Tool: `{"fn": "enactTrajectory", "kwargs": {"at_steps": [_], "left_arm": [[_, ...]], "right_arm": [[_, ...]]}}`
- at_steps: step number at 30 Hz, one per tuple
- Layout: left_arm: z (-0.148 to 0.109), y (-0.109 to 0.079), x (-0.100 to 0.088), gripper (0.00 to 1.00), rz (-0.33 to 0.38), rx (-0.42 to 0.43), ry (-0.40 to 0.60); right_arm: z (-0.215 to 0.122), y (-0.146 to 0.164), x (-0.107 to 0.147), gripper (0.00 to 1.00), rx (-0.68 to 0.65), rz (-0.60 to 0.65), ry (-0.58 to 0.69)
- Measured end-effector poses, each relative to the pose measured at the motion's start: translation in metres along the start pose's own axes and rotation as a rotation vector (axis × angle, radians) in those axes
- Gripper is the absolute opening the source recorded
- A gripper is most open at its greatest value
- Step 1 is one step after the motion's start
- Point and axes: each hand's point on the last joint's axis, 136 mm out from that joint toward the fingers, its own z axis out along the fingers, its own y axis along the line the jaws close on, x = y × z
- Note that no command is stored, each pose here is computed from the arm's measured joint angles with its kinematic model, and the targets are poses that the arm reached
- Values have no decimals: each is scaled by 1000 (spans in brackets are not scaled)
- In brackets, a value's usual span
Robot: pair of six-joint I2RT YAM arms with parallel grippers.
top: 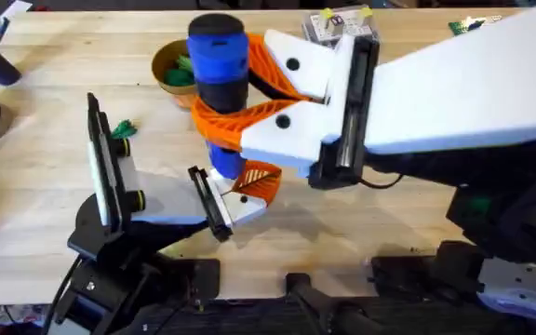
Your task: Pick up the gripper from the table and insert it into the empty holder that is missing its gripper. Then pick up a screw, insert it into the mounting hole, and use the screwdriver to tighten it. Finally, clean up the table by picking up the vegetable and placing it into the bucket.
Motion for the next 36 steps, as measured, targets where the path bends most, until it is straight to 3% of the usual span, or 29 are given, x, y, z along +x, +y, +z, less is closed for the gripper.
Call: {"fn": "enactTrajectory", "kwargs": {"at_steps": [18,36], "left_arm": [[0,0,0,18,0,0,0],[0,0,0,18,-1,0,0]], "right_arm": [[-5,1,-11,48,3,-18,-26],[0,0,3,47,-1,2,13]]}}
